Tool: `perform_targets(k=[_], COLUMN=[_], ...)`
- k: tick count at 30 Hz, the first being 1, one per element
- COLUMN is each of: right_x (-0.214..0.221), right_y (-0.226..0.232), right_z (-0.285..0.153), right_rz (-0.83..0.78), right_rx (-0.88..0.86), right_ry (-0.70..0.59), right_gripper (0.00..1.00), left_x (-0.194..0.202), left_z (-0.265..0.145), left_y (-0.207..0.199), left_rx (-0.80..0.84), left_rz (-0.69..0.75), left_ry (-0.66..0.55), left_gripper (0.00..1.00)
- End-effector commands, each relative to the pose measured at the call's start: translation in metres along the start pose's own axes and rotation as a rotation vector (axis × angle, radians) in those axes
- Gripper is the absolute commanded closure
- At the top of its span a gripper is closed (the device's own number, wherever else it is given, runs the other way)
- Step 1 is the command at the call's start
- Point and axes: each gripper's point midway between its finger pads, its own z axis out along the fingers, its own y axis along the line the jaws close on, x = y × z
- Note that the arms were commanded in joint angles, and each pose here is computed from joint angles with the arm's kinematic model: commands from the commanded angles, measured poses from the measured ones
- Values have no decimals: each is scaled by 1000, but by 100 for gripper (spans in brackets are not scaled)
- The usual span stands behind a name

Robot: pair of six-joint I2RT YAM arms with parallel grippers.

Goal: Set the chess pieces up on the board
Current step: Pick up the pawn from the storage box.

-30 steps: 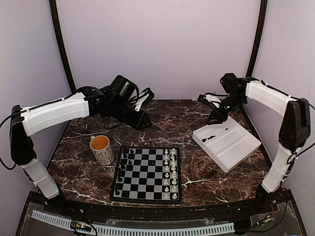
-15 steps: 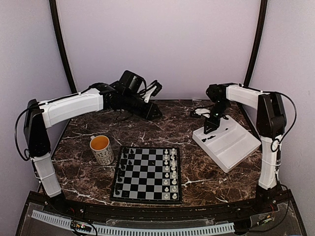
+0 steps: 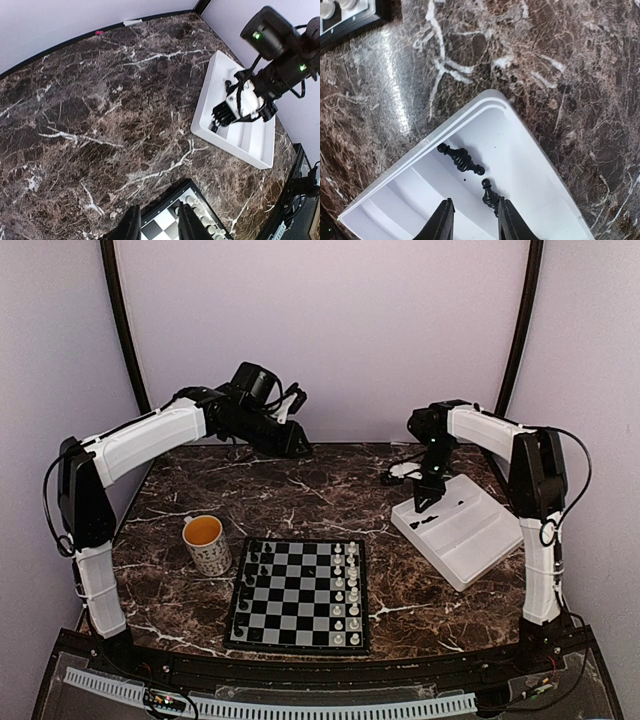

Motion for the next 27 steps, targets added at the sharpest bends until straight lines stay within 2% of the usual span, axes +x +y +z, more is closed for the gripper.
perform_targets(k=[1, 10, 16, 19, 27], right_x=[9, 11, 11, 9, 7], right_y=[9, -1, -8, -9, 2], right_z=[1, 20, 34, 39, 61], right_rz=[-63, -106, -161, -190, -279], right_rx=[-51, -61, -59, -55, -53], right_ry=[56, 92, 116, 125, 145], right_gripper=[68, 64, 63, 60, 58], left_x=[-26, -43, -40, -38, -35], left_z=[-16, -15, -12, -13, -8], left_y=[-6, 1, 7, 8, 10], left_rx=[-13, -18, -21, -27, -27], left_rz=[-8, -6, -33, -39, -51], left_ry=[-23, -20, -7, 2, 8], left_gripper=[71, 71, 70, 70, 70])
